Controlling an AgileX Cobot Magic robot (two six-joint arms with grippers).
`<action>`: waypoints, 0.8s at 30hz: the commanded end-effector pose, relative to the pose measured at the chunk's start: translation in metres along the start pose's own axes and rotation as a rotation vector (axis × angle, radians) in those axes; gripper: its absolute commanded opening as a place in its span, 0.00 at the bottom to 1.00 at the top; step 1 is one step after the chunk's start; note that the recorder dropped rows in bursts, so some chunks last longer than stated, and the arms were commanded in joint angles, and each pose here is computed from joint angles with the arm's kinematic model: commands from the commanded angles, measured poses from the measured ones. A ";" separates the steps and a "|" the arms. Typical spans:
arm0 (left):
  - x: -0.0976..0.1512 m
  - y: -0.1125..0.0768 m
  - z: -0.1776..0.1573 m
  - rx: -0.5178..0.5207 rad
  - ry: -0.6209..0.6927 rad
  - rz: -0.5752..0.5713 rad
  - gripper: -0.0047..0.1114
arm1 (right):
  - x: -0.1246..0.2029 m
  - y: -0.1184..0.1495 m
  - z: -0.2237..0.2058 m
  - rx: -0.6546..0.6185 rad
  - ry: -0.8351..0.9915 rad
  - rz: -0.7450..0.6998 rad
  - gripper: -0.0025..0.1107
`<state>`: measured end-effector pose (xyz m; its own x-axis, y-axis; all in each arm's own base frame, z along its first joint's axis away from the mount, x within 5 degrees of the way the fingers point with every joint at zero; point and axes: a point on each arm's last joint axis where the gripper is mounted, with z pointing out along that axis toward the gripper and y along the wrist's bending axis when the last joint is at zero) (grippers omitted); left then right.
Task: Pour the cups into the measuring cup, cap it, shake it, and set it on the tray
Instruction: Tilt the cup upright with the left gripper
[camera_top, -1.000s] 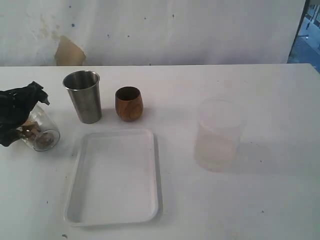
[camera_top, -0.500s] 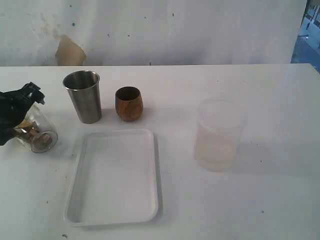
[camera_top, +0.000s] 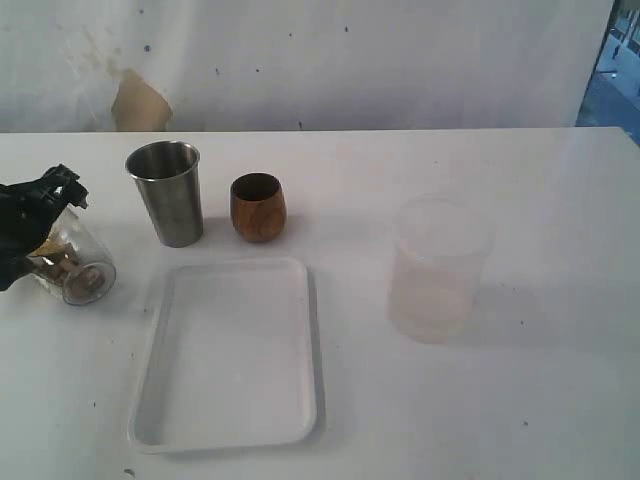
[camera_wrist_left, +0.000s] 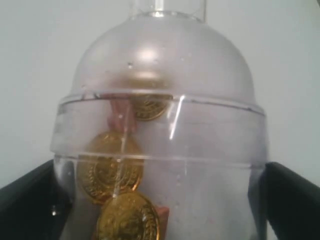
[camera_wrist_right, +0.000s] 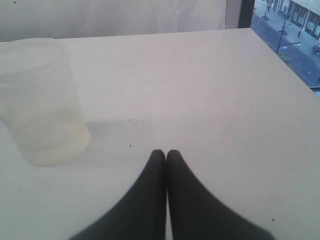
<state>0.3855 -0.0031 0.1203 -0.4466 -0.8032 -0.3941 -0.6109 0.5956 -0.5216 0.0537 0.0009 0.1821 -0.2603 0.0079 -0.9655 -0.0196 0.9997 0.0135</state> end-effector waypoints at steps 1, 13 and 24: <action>0.012 0.011 0.008 -0.039 0.062 -0.011 0.94 | 0.000 0.000 0.000 0.005 -0.008 -0.001 0.02; 0.015 0.011 0.007 -0.040 0.101 0.007 0.46 | 0.000 0.000 0.000 0.005 -0.008 -0.001 0.02; 0.002 -0.003 -0.019 0.029 0.091 0.224 0.04 | 0.000 0.000 0.000 0.005 -0.008 -0.001 0.02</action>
<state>0.3806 -0.0058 0.1281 -0.5430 -0.7456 -0.3863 -0.5564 0.6640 -0.4994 0.0537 0.0009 0.1821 -0.2603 0.0079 -0.9655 -0.0196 0.9997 0.0135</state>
